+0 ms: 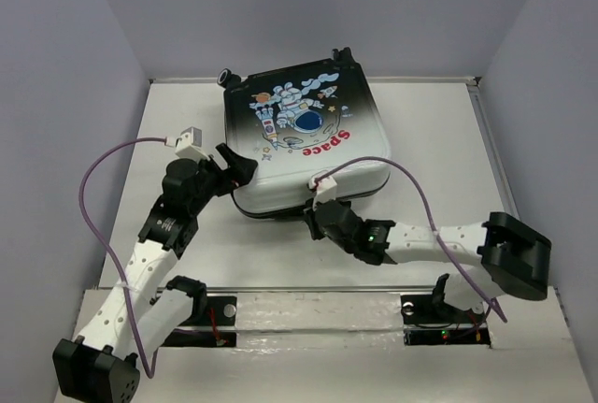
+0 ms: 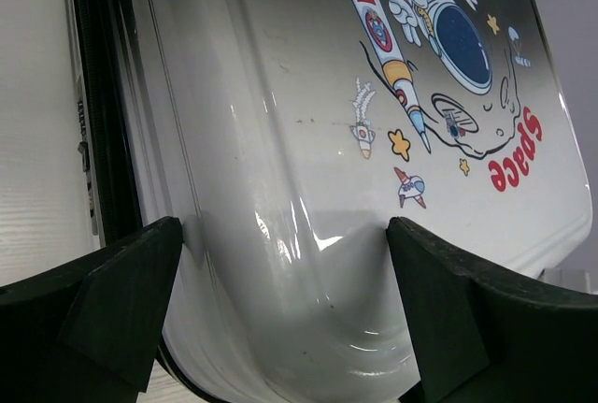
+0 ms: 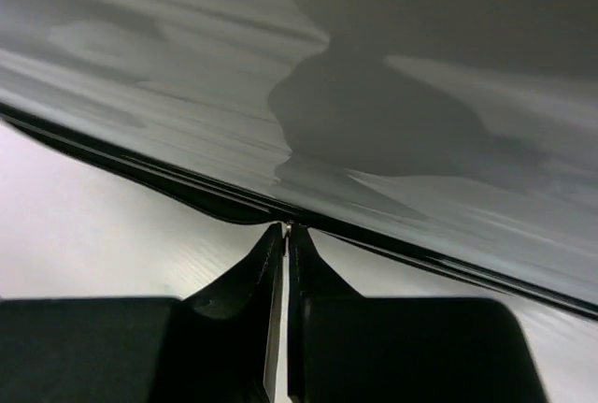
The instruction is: Pack the luggage
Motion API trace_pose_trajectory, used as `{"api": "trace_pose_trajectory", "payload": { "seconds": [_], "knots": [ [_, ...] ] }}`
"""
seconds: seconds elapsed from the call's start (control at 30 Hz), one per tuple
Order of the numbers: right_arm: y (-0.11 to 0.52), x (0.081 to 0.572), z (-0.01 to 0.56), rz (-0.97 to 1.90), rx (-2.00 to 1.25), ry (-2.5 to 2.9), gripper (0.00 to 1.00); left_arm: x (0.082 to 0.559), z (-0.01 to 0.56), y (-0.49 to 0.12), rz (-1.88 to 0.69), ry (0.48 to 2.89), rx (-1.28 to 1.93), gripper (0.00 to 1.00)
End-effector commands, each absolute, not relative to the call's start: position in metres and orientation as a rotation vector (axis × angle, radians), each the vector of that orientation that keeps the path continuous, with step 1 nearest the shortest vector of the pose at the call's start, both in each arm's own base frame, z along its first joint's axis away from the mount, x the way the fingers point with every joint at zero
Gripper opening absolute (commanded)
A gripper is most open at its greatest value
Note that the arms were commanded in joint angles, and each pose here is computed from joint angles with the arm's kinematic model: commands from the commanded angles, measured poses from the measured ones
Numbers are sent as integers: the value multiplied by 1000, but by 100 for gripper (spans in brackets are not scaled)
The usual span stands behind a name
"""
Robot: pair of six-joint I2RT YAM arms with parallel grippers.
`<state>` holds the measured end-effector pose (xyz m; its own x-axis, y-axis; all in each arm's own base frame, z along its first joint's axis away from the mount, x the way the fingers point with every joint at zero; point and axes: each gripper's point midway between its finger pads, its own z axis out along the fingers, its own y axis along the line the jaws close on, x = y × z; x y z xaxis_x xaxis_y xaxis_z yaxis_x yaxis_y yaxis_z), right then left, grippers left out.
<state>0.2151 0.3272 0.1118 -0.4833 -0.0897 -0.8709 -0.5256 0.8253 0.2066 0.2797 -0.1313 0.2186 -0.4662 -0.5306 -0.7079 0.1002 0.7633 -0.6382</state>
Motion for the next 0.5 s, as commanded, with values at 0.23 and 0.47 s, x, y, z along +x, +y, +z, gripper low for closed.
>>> {"api": "trace_pose_trajectory", "payload": {
  "seconds": [0.23, 0.47],
  "knots": [
    [519, 75, 142, 1202, -804, 1825, 7, 266, 295, -208, -1141, 1805, -96, 99],
    [507, 72, 147, 1231, -765, 1750, 7, 279, 307, -208, -1112, 1796, -120, 99]
  ]
}}
